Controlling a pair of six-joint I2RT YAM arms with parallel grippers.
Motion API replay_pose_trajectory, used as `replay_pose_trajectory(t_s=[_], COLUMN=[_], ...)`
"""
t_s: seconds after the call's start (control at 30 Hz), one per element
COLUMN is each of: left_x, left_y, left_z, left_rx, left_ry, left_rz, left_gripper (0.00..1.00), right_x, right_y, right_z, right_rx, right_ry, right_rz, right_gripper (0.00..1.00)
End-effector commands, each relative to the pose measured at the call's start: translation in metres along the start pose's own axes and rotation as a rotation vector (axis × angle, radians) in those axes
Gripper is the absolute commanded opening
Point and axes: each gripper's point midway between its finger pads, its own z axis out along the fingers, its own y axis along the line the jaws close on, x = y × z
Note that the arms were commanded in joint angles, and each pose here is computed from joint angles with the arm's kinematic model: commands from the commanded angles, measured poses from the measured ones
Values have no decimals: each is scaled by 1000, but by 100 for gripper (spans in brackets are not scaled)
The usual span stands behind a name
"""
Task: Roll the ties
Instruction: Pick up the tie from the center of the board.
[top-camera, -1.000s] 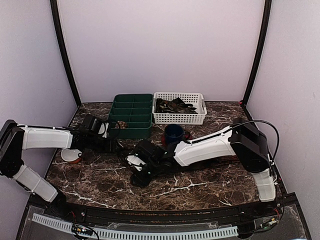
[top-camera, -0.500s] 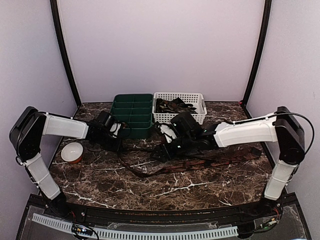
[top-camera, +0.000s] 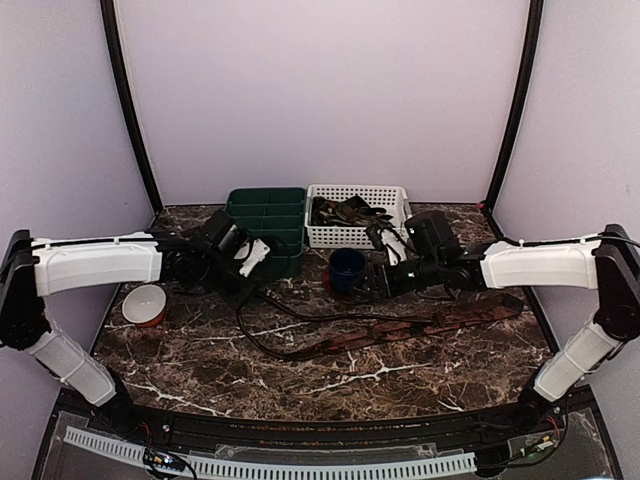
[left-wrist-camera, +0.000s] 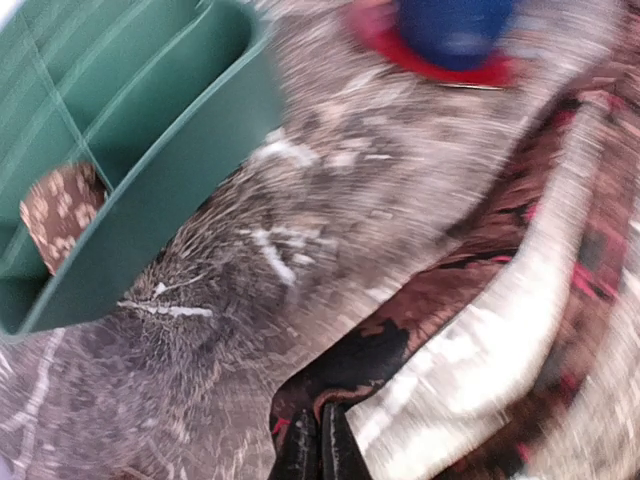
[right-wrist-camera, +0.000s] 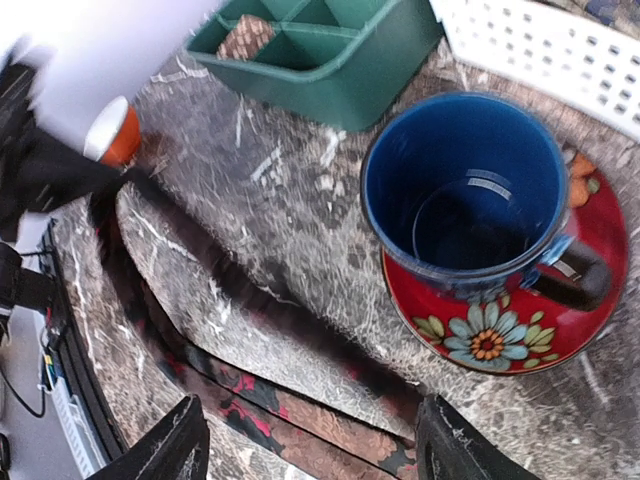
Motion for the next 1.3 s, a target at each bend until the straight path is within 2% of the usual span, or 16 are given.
replay_pose_trajectory(t_s=[0.0, 0.1, 0.23, 0.33, 0.37, 0.4, 0.43, 0.53, 0.6, 0.63, 0.7, 0.77, 0.87, 1.03, 1.17, 1.27], left_x=[30, 56, 90, 116, 115, 109, 97, 57, 28, 16, -3, -4, -2, 14, 31, 32], left_y=[-43, -71, -75, -61, -55, -56, -55, -60, -67, -68, -70, -80, -95, -137, -151, -158], left_z=[-49, -65, -72, -59, -57, -59, -64, -84, -99, -105, -117, -118, -111, -75, -28, -6], left_rx=[87, 144, 109, 20, -22, -32, -47, -46, -27, -27, -18, 46, 124, 295, 309, 305], left_ry=[-25, -44, -23, 65, 70, 55, 25, -96, -247, -332, -488, -574, -585, -427, -237, -188], left_rz=[305, 454, 596, 639, 633, 631, 611, 527, 479, 455, 374, 315, 320, 429, 491, 516], left_gripper=[0, 0, 1, 23, 36, 60, 77, 86, 90, 90, 97, 99, 99, 91, 85, 83], right_x=[-19, -20, -14, -7, -6, -5, -6, -20, -31, -34, -39, -39, -38, -26, -20, -17], right_y=[4, -1, -1, -1, -2, -4, -6, -20, -29, -33, -35, -32, -29, -28, -28, -27], right_z=[-17, -22, -25, -26, -27, -29, -32, -51, -70, -80, -98, -112, -123, -123, -122, -121], right_rx=[-34, -26, -37, -42, -37, -27, -13, 97, 168, 198, 218, 198, 180, 158, 127, 87], right_ry=[-72, -72, -51, -33, -32, -35, -45, -132, -220, -260, -330, -375, -390, -328, -321, -316], right_rz=[-19, -20, -25, -21, -18, -16, -14, -5, 14, 31, 52, 62, 77, 122, 144, 160], right_gripper=[70, 70, 69, 70, 71, 72, 72, 76, 87, 99, 96, 96, 96, 96, 96, 96])
